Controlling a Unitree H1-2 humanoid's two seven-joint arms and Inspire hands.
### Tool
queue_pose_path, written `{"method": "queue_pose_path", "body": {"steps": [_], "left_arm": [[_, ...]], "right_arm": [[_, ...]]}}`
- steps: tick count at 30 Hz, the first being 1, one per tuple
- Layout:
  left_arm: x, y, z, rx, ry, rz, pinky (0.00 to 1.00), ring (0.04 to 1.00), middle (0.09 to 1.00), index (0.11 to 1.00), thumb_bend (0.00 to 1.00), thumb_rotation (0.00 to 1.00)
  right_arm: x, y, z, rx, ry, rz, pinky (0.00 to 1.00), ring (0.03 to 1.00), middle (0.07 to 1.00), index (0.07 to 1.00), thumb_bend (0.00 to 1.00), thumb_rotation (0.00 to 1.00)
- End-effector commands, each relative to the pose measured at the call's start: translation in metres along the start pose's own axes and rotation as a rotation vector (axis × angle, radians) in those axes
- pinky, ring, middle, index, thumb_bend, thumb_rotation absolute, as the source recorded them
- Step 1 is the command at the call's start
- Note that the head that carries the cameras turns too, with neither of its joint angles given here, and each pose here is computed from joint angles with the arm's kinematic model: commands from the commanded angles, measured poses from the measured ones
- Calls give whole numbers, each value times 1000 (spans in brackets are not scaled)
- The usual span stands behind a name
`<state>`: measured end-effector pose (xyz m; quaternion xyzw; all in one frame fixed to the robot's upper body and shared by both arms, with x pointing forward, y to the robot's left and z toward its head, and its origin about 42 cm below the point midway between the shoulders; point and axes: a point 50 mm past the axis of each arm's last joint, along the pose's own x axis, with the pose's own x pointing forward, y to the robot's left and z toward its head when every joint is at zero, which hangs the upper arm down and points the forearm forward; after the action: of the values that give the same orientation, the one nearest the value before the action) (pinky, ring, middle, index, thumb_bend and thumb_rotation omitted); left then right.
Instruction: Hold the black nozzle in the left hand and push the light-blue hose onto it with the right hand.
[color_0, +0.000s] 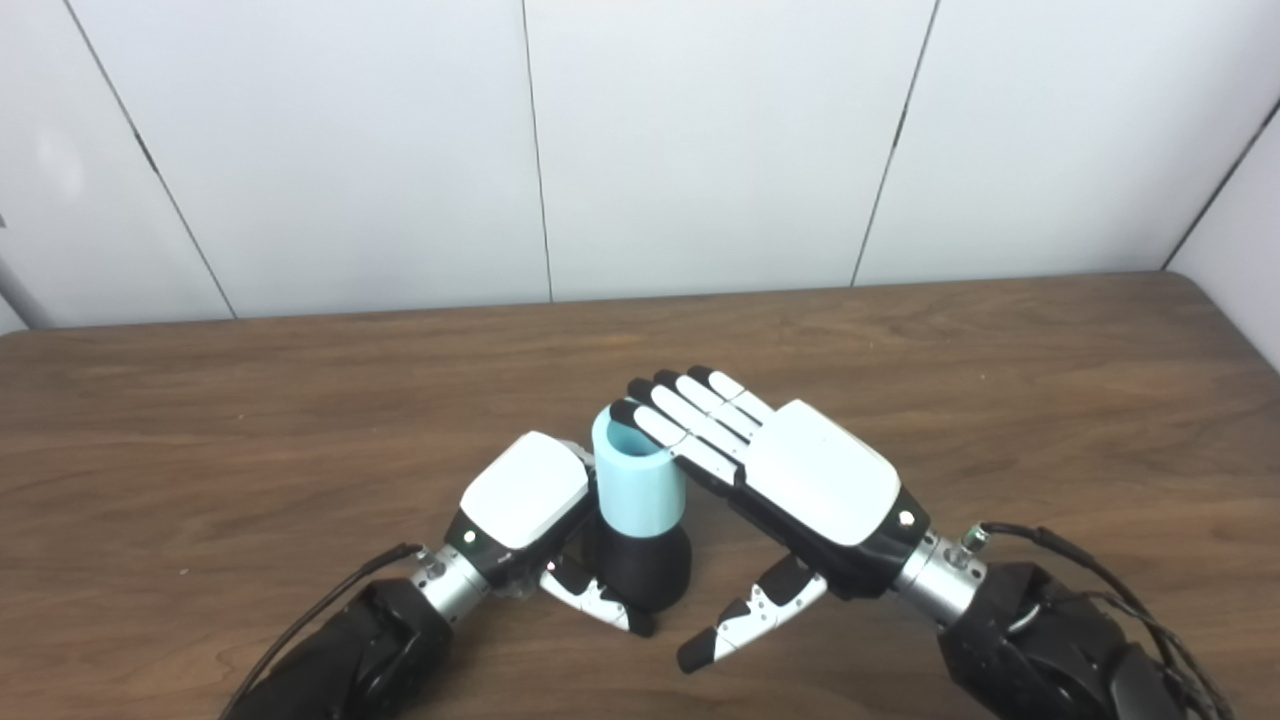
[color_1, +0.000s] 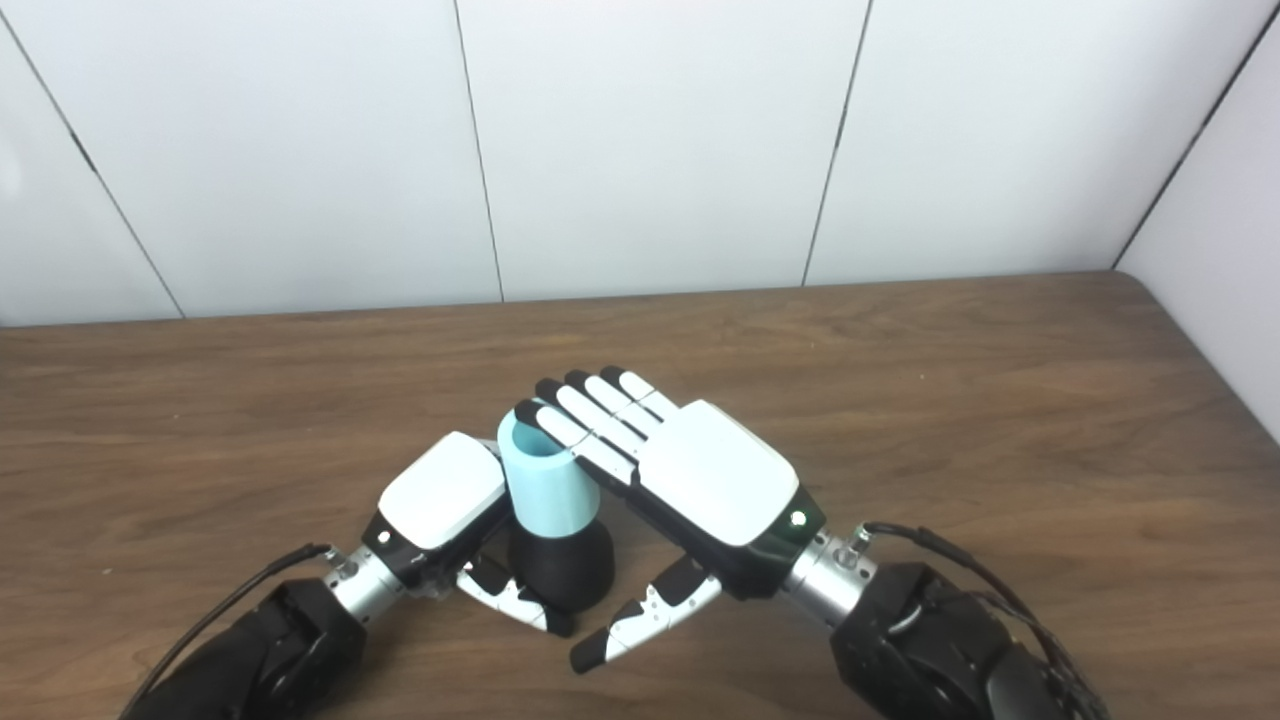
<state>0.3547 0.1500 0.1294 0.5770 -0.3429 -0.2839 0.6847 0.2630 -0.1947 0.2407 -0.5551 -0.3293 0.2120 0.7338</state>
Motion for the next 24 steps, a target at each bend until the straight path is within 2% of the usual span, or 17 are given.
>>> {"method": "queue_pose_path", "body": {"steps": [1, 9, 16, 19, 24], "left_arm": [[-20, -36, 8, 10, -14, -191, 452, 476, 476, 474, 504, 0], [-21, -37, 7, 16, -19, -190, 444, 472, 467, 484, 504, 0], [-21, -36, 7, 19, -20, -192, 441, 472, 468, 482, 504, 0], [-21, -36, 7, 20, -21, -196, 444, 472, 472, 479, 504, 0], [-21, -37, 8, 15, -20, -193, 445, 470, 472, 481, 505, 0]], "right_arm": [[4, -11, -1, 22, -54, -91, 1000, 1000, 995, 965, 972, 833], [5, -10, -4, 48, -103, -186, 985, 1000, 922, 881, 893, 842], [5, -10, -4, 49, -131, -284, 906, 970, 844, 807, 850, 799], [4, -11, -3, 39, -126, -286, 921, 971, 851, 813, 838, 794], [6, -14, 0, 18, -105, -245, 964, 999, 894, 847, 851, 815]]}}
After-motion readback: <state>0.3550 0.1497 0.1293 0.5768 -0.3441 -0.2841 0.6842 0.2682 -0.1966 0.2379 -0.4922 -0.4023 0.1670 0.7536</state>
